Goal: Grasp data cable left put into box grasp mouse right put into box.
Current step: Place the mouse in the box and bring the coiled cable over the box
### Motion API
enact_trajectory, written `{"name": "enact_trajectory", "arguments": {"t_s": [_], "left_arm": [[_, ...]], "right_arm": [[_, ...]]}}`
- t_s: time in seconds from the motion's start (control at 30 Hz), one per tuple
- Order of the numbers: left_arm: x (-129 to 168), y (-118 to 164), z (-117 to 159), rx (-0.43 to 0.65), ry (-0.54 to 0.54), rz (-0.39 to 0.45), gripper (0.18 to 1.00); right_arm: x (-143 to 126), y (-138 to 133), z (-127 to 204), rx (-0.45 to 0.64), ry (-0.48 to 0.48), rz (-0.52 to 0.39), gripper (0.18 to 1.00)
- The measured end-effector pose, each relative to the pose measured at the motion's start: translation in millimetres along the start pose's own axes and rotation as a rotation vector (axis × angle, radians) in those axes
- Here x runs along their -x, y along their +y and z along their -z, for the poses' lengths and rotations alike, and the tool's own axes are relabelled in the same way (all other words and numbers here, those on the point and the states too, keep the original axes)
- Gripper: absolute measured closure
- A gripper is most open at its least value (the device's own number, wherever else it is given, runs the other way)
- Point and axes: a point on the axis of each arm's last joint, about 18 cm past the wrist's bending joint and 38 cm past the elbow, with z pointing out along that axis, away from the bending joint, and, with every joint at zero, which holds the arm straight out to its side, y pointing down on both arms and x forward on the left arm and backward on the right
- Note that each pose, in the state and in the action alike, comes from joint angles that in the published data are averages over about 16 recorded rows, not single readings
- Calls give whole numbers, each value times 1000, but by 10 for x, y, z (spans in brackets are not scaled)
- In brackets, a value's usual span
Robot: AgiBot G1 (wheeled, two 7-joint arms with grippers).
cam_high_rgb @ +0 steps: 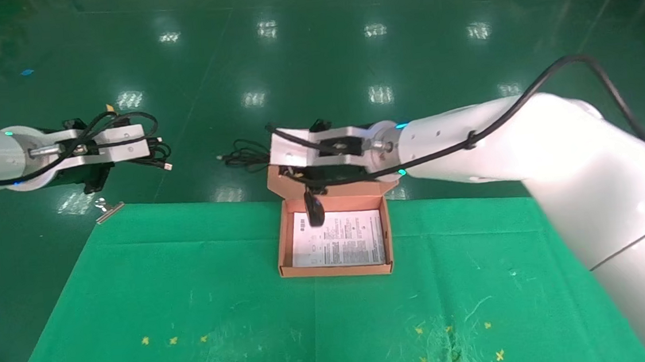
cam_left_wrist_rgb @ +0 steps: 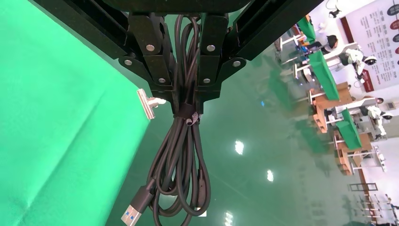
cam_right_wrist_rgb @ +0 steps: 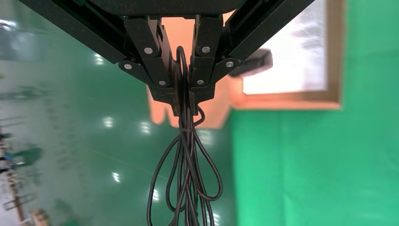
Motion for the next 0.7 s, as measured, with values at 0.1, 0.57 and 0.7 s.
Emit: {"name": "enact_trajectory", "arguments": {"t_s": [0.1,0.57,0.7], "left_arm": [[-7,1,13,4,-1,1,948],[-20,-2,29,6,-4,2,948],[-21,-2,30,7,-4,2,948]], "right_arm": [[120,34,-64,7,-25,-37,970],[567,626,-219,170,-107,-255,970],[626,745,-222,209,-115,-284,970]]}}
